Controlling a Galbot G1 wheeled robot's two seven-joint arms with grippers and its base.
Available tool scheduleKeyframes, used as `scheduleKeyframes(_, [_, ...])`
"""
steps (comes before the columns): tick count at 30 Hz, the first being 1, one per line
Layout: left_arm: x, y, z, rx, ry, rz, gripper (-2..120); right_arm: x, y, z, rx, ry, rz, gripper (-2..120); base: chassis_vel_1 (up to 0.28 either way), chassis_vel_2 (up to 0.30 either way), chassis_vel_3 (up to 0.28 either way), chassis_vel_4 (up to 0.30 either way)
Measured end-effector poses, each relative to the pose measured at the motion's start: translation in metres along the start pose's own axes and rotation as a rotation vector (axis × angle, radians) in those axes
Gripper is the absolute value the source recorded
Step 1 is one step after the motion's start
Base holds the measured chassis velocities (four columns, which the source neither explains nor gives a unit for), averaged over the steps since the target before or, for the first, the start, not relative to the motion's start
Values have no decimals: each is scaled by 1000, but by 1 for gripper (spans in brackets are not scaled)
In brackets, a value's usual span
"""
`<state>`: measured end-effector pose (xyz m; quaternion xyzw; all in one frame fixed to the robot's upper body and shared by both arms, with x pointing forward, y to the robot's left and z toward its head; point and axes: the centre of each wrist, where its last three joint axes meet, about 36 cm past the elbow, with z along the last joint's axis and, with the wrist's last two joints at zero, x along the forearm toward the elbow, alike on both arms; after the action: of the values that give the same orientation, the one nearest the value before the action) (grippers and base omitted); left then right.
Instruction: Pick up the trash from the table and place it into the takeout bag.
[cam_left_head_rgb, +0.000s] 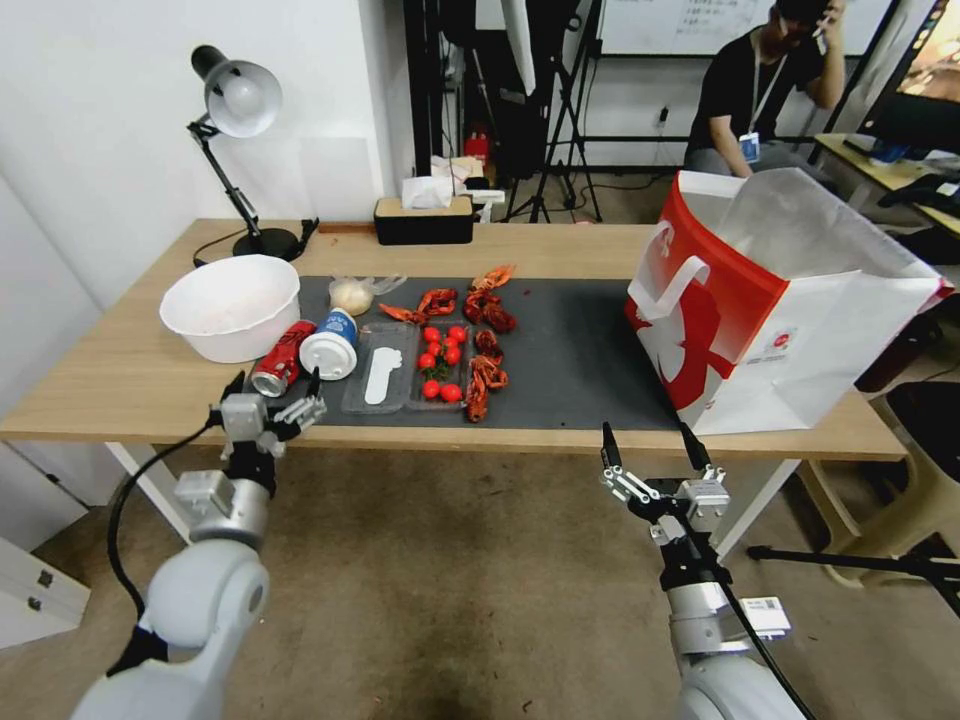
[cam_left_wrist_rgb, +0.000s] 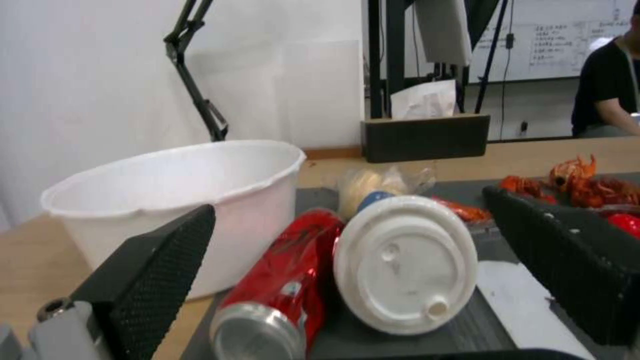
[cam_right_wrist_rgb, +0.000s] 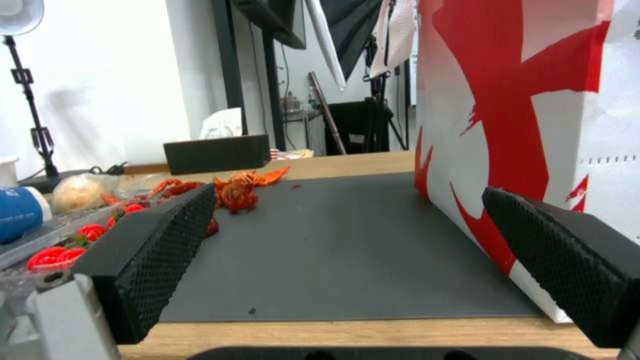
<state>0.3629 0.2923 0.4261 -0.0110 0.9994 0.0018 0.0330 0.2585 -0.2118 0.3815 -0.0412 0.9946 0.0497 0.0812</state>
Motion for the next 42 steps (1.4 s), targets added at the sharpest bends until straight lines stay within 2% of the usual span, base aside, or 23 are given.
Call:
scheduleKeyframes(7, [-19,-1,4,14,30,16,100,-2,0,1,4,3,-4,100,0,0,0,0])
scheduleKeyframes(23, [-33,26,18,-25,76,-3,100,-1,-2,2,16,8,-3,100,0,0,0,0])
scheduleKeyframes(33, [-36,43,32,19,148,-13,100,-1,-1,3,18,10,-2,100,0,0,0,0])
scheduleKeyframes(36, [-40,49,31,31,165,-15,100,-1,-2,4,19,10,-1,100,0,0,0,0])
scheduleKeyframes(40, [-44,52,27,24,243,-15,100,-1,-2,4,21,10,1,100,0,0,0,0])
scheduleKeyframes(42, [-45,52,26,24,249,-17,100,-1,-2,4,22,9,0,100,0,0,0,0])
